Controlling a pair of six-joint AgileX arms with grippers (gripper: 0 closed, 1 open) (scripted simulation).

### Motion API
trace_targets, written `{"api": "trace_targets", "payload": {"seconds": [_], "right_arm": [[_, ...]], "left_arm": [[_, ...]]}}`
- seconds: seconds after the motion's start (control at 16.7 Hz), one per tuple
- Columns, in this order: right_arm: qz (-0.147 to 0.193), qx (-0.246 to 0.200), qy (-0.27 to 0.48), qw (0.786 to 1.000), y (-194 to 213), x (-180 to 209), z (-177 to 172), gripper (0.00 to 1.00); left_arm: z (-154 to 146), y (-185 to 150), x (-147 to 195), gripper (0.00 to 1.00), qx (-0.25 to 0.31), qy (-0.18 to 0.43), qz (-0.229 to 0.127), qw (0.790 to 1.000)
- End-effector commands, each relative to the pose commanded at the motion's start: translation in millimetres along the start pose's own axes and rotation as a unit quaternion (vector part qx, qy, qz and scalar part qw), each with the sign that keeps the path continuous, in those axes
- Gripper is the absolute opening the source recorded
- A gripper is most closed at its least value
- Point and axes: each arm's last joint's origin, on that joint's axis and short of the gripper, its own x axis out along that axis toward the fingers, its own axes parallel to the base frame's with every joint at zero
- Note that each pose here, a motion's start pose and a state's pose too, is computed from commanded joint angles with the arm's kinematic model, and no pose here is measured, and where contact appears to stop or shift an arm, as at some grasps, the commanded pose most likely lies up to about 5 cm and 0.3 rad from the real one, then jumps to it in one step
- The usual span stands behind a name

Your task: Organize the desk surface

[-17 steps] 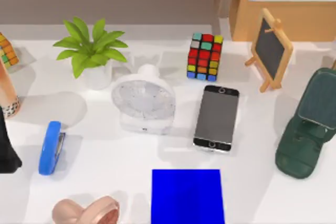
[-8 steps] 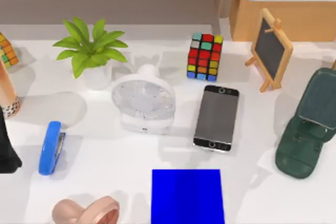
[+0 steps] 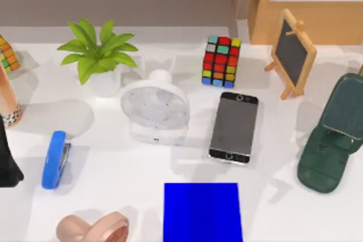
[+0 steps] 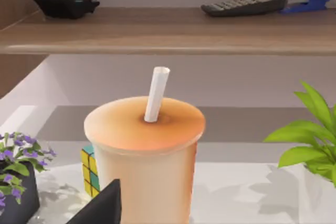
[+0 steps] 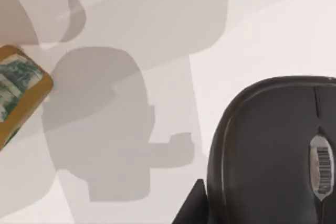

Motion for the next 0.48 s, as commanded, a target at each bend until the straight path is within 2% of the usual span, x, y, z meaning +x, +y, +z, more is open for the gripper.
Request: {"api": "trace_targets", "payload": {"seconds": [0.18, 0.48], "right_arm": [[0.006, 0.004, -0.069, 0.998, 30.3, -40.0, -11.1, 0.0], [0.061, -0.041, -0.132, 0.989, 143.4, -77.6, -68.7, 0.0]], "left_arm": [[0.0, 0.0, 0.0, 1.0, 0.0, 0.0, 0.0, 1.0], [0.0, 0.0, 0.0, 1.0, 0.0, 0.0, 0.0, 1.0]]}}
